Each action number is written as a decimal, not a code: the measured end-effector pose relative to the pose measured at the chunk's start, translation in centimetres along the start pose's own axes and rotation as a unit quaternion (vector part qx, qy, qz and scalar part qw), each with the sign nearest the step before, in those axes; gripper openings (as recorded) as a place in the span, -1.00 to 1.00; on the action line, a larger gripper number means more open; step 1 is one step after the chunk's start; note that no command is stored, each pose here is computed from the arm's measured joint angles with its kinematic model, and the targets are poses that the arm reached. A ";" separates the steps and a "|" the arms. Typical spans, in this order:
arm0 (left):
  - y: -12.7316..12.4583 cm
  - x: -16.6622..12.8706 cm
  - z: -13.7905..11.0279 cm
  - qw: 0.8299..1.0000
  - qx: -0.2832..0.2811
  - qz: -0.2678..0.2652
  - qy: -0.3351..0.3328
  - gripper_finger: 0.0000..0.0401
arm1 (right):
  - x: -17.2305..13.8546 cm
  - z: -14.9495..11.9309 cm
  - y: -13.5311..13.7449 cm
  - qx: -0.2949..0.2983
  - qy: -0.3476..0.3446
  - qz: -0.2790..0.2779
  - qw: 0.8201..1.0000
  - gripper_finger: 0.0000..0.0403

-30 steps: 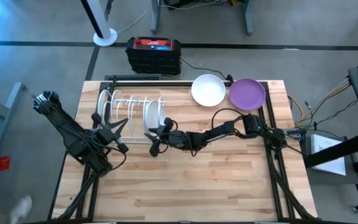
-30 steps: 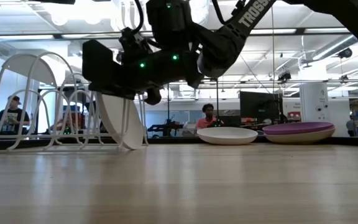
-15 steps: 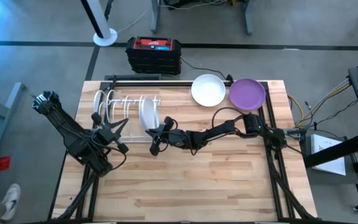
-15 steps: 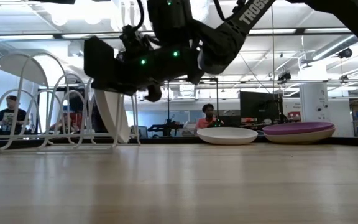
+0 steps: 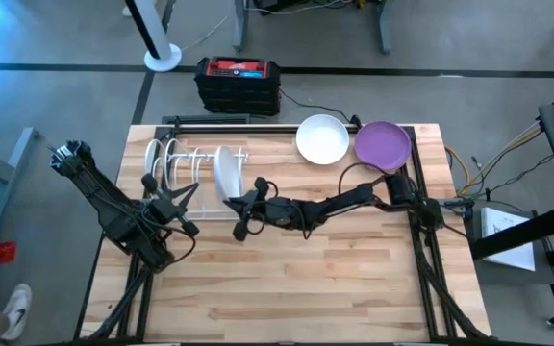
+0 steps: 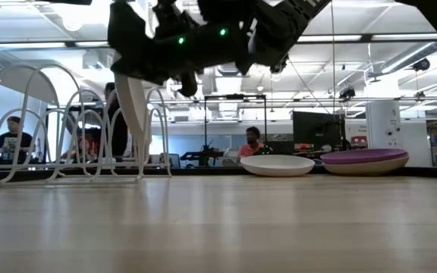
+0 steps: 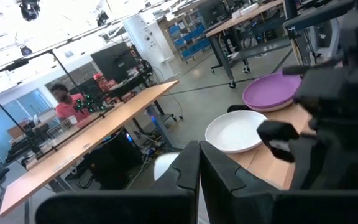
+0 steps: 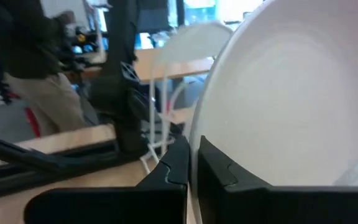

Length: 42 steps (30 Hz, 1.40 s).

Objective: Sort dishes
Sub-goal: Put the white plate into the white dish rack

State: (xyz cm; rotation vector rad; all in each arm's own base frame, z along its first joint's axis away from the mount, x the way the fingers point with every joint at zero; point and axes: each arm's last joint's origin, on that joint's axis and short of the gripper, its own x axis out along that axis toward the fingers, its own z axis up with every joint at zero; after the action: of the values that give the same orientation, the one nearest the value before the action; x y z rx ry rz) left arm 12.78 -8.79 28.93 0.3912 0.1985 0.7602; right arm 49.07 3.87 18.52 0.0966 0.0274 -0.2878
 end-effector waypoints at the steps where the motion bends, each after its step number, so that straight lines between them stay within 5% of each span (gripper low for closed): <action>1: 0.0 0.0 0.0 1.000 0.000 0.000 0.000 -1.00 | -0.2 0.4 0.0 0.005 -0.002 0.006 1.000 -1.00; 26: 0.0 0.0 0.1 1.000 -0.006 0.007 -0.015 -1.00 | -9.5 6.8 -3.3 0.091 -0.195 0.079 0.973 -1.00; 42: -0.5 -0.1 3.3 0.999 -0.048 0.007 -0.016 -1.00 | -11.2 6.9 -5.4 0.095 -0.211 0.113 0.966 -1.00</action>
State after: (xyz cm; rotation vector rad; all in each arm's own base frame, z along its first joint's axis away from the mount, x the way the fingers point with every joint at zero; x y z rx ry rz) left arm 14.09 -10.10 31.70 0.3134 0.1275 0.7743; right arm 36.86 1.25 25.40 0.2259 -0.4324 -0.0768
